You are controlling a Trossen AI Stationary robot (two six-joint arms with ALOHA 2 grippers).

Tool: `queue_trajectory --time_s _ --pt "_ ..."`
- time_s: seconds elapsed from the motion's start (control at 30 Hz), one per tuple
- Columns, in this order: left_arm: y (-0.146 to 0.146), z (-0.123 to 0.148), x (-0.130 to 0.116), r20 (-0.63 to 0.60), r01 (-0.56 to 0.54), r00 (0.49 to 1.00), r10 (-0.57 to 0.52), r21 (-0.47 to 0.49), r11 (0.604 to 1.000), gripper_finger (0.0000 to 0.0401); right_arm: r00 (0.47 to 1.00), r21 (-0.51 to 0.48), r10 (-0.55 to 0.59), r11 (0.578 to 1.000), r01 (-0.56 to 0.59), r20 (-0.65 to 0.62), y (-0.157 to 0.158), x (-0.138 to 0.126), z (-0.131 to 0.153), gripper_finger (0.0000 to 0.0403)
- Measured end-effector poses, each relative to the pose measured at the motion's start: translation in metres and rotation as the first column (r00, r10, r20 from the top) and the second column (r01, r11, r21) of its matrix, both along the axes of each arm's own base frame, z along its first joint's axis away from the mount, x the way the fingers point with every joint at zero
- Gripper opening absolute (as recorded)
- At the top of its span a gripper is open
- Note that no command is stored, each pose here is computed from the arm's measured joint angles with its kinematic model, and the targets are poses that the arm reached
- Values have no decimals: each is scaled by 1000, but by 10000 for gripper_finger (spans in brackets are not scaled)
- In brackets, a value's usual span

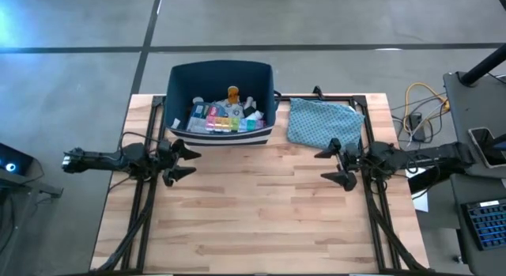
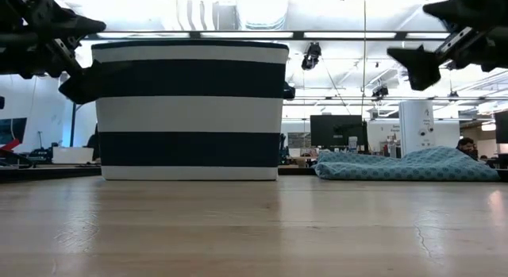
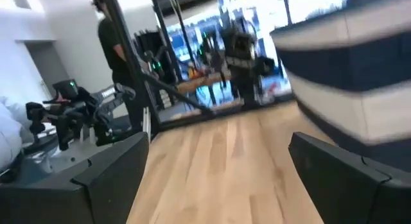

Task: Pick & place medical supplies in basket/bin
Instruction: Return to Home Position

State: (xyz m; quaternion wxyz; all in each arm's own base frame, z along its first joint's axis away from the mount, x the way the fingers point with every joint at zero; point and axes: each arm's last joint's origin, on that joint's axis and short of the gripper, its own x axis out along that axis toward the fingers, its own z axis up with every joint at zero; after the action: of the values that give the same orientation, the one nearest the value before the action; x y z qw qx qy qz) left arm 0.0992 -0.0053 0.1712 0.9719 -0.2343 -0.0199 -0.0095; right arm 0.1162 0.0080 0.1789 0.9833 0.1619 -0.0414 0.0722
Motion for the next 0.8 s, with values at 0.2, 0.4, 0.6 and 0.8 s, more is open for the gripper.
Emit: queue_trajectory --time_s 0.2,0.4,0.6,0.8 --pt "0 0 0 0 0 1000 0 0 1000 308 997 -66 -61 996 64 42 -3 -10 3 364" --pt "0 0 0 0 0 1000 0 0 1000 308 995 -102 -53 993 61 80 -3 -19 4 364" --pt "0 0 0 -2 0 1000 0 0 1000 308 999 -120 -26 992 32 44 -2 -20 0 364" --pt "0 -1 0 -5 0 1000 0 0 1000 308 999 -150 -33 988 37 29 -3 -20 -2 364"
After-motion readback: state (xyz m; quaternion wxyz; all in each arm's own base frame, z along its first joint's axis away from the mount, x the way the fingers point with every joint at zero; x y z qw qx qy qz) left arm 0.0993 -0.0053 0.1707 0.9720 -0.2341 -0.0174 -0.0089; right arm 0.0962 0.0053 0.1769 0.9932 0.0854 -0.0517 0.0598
